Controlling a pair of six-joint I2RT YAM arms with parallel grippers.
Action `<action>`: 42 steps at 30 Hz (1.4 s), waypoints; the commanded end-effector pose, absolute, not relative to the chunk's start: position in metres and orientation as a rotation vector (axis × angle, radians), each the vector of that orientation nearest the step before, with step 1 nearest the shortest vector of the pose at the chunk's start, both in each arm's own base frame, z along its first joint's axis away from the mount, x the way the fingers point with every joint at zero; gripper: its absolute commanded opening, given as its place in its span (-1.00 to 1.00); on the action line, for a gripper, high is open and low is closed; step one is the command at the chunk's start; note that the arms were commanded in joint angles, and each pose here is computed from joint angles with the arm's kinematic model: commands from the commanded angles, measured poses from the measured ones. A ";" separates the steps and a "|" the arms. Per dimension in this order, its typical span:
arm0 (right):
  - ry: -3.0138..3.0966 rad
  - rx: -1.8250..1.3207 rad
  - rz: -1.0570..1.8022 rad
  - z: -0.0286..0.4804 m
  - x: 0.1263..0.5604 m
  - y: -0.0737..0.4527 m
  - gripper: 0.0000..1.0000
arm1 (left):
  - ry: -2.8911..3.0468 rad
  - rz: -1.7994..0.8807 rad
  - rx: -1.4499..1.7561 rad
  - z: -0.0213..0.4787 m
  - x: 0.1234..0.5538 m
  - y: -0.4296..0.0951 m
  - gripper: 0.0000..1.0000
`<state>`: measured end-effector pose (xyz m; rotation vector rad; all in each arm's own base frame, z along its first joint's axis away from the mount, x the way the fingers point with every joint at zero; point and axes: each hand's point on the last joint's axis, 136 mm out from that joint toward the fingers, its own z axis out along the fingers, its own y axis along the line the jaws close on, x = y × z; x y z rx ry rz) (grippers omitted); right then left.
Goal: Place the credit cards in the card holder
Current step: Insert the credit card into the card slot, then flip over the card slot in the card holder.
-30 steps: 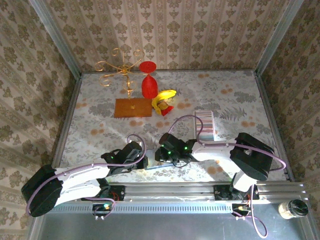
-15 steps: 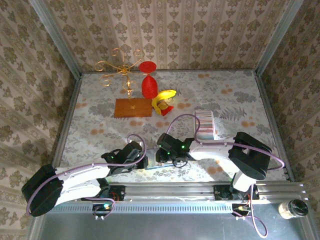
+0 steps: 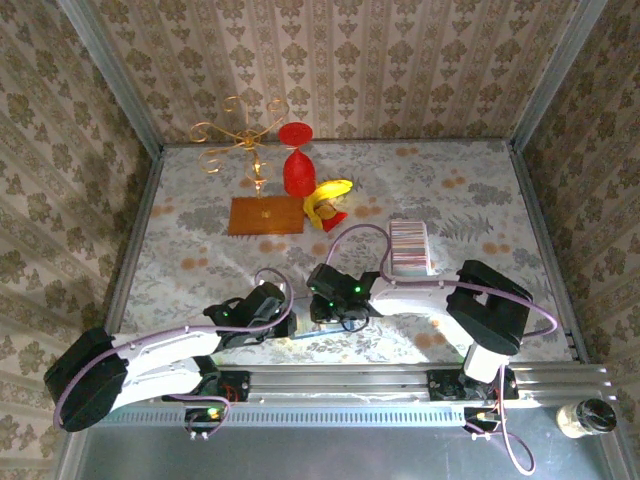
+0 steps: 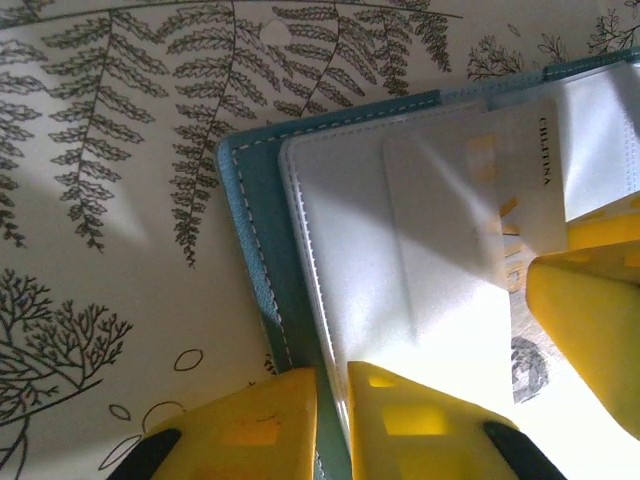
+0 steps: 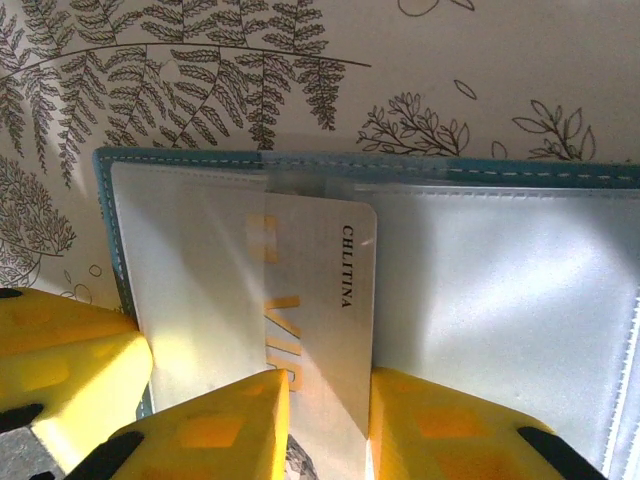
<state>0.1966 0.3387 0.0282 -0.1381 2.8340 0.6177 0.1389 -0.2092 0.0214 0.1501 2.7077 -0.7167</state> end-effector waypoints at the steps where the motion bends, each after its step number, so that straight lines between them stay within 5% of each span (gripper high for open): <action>1: 2.840 -0.187 0.609 0.030 0.195 0.344 -0.46 | 2.748 -0.628 0.176 0.013 0.136 -0.200 -0.69; 15: 2.782 -0.075 0.868 0.048 0.190 0.375 -0.47 | 2.745 -0.685 0.165 0.014 0.134 -0.206 -0.69; 25: 2.768 -0.010 0.559 0.059 0.181 0.310 -0.19 | 2.745 -0.692 0.168 0.015 0.132 -0.206 -0.69; 33: 2.802 0.035 0.474 0.034 0.171 0.288 -0.34 | 2.744 -0.696 0.173 0.015 0.132 -0.206 -0.69; 42: 2.828 0.007 0.363 0.019 0.169 0.283 -0.25 | 2.743 -0.702 0.175 0.017 0.132 -0.207 -0.70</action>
